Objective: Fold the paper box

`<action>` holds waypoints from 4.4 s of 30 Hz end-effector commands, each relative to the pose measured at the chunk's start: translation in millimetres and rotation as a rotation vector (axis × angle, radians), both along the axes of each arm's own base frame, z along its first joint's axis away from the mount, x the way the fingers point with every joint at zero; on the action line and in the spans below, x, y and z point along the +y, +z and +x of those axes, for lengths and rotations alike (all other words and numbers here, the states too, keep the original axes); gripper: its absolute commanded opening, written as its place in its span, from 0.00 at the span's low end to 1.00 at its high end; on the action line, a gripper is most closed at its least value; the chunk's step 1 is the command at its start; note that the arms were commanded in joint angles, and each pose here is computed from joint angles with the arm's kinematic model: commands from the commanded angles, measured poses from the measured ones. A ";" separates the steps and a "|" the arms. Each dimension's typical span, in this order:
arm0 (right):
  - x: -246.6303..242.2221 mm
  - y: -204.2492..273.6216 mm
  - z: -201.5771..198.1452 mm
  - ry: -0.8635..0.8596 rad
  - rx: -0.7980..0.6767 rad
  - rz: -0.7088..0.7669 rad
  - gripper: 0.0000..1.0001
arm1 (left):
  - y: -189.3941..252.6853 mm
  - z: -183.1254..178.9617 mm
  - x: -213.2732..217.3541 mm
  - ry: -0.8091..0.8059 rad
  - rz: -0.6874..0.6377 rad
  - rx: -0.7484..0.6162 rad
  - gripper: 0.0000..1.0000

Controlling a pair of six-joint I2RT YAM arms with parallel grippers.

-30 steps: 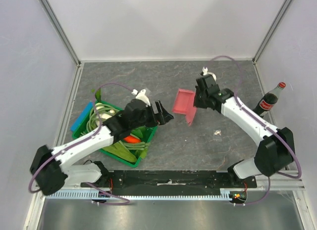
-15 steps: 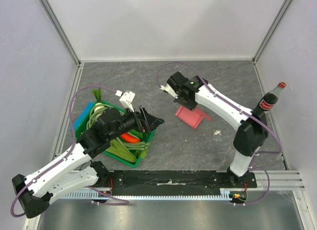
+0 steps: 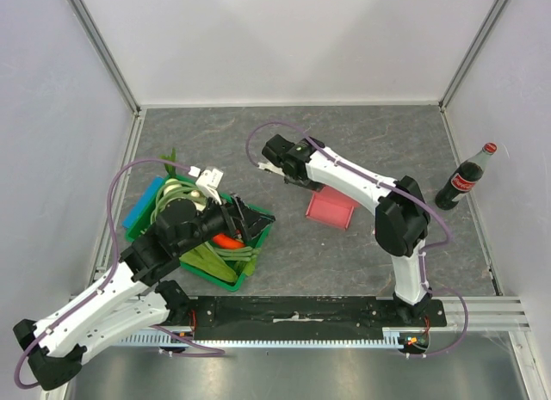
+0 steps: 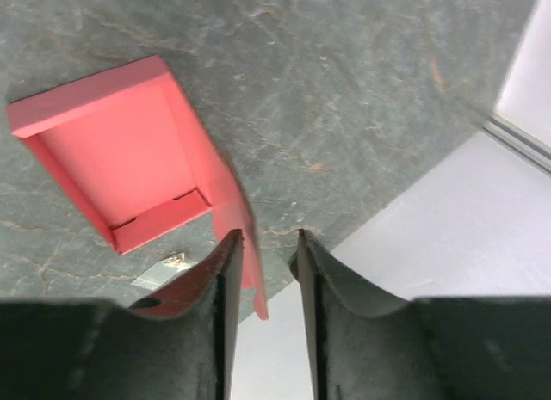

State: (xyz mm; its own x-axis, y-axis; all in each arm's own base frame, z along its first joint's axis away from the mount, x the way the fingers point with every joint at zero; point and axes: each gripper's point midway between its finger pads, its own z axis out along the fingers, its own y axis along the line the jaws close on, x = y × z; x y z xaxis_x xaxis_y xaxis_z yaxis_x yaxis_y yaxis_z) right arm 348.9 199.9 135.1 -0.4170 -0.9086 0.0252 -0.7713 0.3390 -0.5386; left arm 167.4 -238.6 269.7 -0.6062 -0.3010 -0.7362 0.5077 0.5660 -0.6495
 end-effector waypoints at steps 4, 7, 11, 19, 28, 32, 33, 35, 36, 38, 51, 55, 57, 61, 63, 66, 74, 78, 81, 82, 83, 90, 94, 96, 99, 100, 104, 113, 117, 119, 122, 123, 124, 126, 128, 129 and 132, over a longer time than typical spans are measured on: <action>0.8 104.9 28.0 -0.244 -0.470 0.162 0.70 | -3.5 6.4 2.7 0.023 0.024 -0.036 0.92; 3.8 122.5 -0.2 -0.383 -0.449 0.480 0.89 | -6.2 8.2 6.5 0.040 0.037 -0.046 0.92; -59.3 120.5 -36.1 -0.697 -0.500 0.778 0.97 | -11.0 12.1 8.5 0.057 0.062 -0.056 0.92; -170.0 4.7 -106.4 -1.152 -0.414 1.001 0.98 | -10.8 13.1 -5.3 0.005 0.054 -0.057 0.92; -173.7 -74.8 -101.0 -1.343 -0.032 0.973 0.80 | -12.2 9.2 -2.8 0.000 0.046 -0.054 0.91; -158.4 -86.3 -90.8 -1.260 -0.045 0.853 0.76 | -15.8 11.3 0.1 0.018 0.052 -0.055 0.91; -158.3 -93.2 -92.5 -1.265 -0.026 0.834 0.76 | -16.3 11.3 -0.3 0.016 0.055 -0.054 0.91; -163.5 -106.6 -93.8 -1.258 -0.031 0.749 0.75 | -14.5 10.3 -1.3 0.008 0.052 -0.057 0.91; -164.5 -107.9 -92.7 -1.249 -0.041 0.728 0.74 | -12.9 9.8 -1.2 0.007 0.049 -0.060 0.91; -163.9 -112.9 -89.9 -1.221 -0.052 0.686 0.71 | -11.7 9.7 -0.4 0.009 0.046 -0.064 0.91; -169.6 -115.6 -85.9 -1.221 -0.134 0.629 0.45 | -11.7 7.8 1.7 0.008 0.052 -0.061 0.92; -178.3 -92.2 -83.1 -1.233 -0.235 0.656 0.35 | -13.5 7.2 3.6 0.011 0.062 -0.061 0.91; -178.3 -75.7 -83.1 -1.206 -0.255 0.680 0.33 | -12.4 7.1 3.3 0.010 0.061 -0.062 0.91; -155.2 -40.8 -88.9 -1.090 -0.233 0.724 0.31 | -11.8 9.4 2.6 0.015 0.065 -0.064 0.91; -131.4 -12.7 -88.3 -0.994 -0.234 0.777 0.30 | -11.0 12.7 2.1 0.022 0.072 -0.072 0.91; -71.3 21.7 -91.5 -0.777 -0.248 0.843 0.29 | -11.6 18.9 2.3 0.042 0.094 -0.081 0.91; -0.8 1.4 -49.5 -0.424 -0.376 0.561 0.30 | -21.5 26.6 3.3 0.074 0.125 -0.068 0.91; -4.2 -21.7 -35.9 -0.409 -0.382 0.487 0.30 | -25.6 23.2 10.0 0.090 0.126 -0.051 0.91; -12.5 -33.8 -30.4 -0.424 -0.374 0.499 0.33 | -29.2 22.7 13.2 0.101 0.133 -0.044 0.91; -13.4 -38.6 -32.0 -0.417 -0.359 0.507 0.36 | -32.7 24.4 11.8 0.101 0.144 -0.037 0.91; -11.0 -36.1 -28.3 -0.414 -0.370 0.532 0.50 | -34.6 26.8 9.6 0.103 0.149 -0.032 0.93; -27.3 4.8 -40.9 -0.497 -0.449 0.687 0.80 | -67.7 81.2 1.4 0.244 0.200 0.077 0.98; -67.1 -16.5 -67.3 -0.731 -0.328 0.889 0.81 | -67.9 104.5 -34.2 0.104 0.138 0.063 0.91; -77.9 -5.9 -66.6 -0.780 -0.299 1.067 0.80 | -71.9 113.0 -60.8 -0.022 0.164 0.014 0.86; -90.3 -2.1 -67.1 -0.755 -0.303 1.117 0.73 | -75.1 133.6 -81.9 -0.118 0.187 -0.111 0.87; -93.1 -5.0 -65.6 -0.755 -0.302 1.103 0.68 | -69.8 142.7 -85.3 -0.142 0.168 -0.172 0.87; -95.1 -21.6 -53.7 -0.727 -0.249 1.073 0.56 | -91.6 160.0 -103.2 -0.286 0.221 -0.272 0.89; -96.5 -35.8 -29.0 -0.736 -0.265 1.037 0.46 | -131.2 190.7 -117.7 -0.383 0.385 -0.388 0.84; -93.8 -41.6 -26.3 -0.728 -0.257 1.040 0.45 | -139.5 193.4 -125.6 -0.445 0.400 -0.425 0.81; -94.1 -41.4 -23.7 -0.723 -0.272 1.049 0.44 | -141.6 195.8 -127.8 -0.453 0.402 -0.442 0.80; -93.2 -45.3 -23.4 -0.721 -0.269 1.052 0.39 | -145.3 199.1 -132.1 -0.459 0.399 -0.453 0.74; -92.5 -45.3 -23.1 -0.720 -0.267 1.055 0.37 | -149.2 198.6 -133.1 -0.466 0.396 -0.451 0.72; -91.7 -45.0 -22.5 -0.718 -0.270 1.059 0.34 | -148.9 198.8 -134.5 -0.472 0.391 -0.461 0.70; -92.1 -44.7 -22.1 -0.712 -0.272 1.056 0.33 | -151.6 198.4 -136.8 -0.481 0.385 -0.465 0.68; -93.2 -45.4 -21.6 -0.712 -0.276 1.052 0.30 | -152.4 196.7 -139.3 -0.489 0.375 -0.472 0.64; -92.0 -45.4 -22.0 -0.708 -0.271 1.054 0.28 | -153.2 195.0 -141.0 -0.494 0.375 -0.471 0.59; -89.2 -45.1 -21.0 -0.694 -0.274 1.071 0.20 | -158.2 192.8 -141.5 -0.478 0.399 -0.468 0.51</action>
State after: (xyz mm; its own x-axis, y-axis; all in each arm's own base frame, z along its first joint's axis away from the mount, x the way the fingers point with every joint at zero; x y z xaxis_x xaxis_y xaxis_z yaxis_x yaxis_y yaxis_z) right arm 318.1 106.1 84.6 -0.7185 -0.0210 -0.6952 -0.1492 0.9809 0.1245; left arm 355.1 -365.9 91.5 -0.3194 0.2771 -0.9062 0.8955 0.4011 -0.1929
